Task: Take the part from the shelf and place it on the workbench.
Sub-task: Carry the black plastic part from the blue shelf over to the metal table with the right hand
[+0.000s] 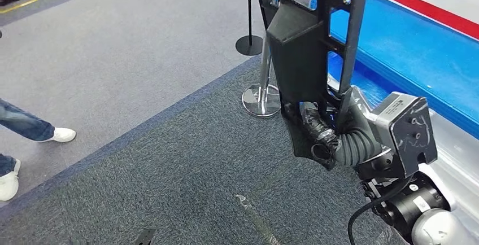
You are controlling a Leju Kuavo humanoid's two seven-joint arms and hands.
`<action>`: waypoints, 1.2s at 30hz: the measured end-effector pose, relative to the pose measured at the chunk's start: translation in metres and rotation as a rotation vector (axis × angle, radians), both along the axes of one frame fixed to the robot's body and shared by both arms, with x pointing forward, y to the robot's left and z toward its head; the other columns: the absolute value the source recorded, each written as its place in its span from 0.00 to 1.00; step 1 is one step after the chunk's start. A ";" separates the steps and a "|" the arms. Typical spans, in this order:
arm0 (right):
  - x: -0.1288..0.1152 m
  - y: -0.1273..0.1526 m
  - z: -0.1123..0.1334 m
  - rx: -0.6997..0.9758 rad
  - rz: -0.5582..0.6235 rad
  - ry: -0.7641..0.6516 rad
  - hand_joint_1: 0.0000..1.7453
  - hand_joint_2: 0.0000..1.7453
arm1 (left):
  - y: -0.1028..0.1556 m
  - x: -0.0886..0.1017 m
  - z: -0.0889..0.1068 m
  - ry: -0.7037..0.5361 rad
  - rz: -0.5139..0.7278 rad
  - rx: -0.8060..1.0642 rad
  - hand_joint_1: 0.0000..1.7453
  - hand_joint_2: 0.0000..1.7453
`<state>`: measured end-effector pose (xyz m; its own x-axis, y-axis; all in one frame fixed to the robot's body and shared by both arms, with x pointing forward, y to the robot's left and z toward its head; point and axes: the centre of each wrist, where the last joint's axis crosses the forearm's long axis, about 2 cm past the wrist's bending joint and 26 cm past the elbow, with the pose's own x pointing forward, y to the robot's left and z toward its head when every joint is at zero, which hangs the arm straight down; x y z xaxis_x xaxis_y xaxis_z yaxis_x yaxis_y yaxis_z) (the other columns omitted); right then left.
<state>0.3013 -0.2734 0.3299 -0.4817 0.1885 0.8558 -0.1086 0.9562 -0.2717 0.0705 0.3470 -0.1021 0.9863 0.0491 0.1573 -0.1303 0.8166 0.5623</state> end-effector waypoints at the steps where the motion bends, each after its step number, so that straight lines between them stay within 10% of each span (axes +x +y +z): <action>1: 0.000 0.000 0.000 0.001 -0.001 -0.002 1.00 1.00 | 0.004 0.001 0.001 -0.011 -0.001 0.020 0.00 1.00; 36: -0.005 -0.010 -0.014 -0.017 -0.072 0.009 1.00 1.00 | 0.028 0.001 0.004 -0.103 -0.109 0.132 0.00 1.00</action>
<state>0.2964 -0.2829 0.3157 -0.4586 0.2369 0.8565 -0.0423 0.9569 -0.2874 0.0710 0.3749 -0.0977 0.9629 -0.0848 0.2560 -0.1079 0.7488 0.6539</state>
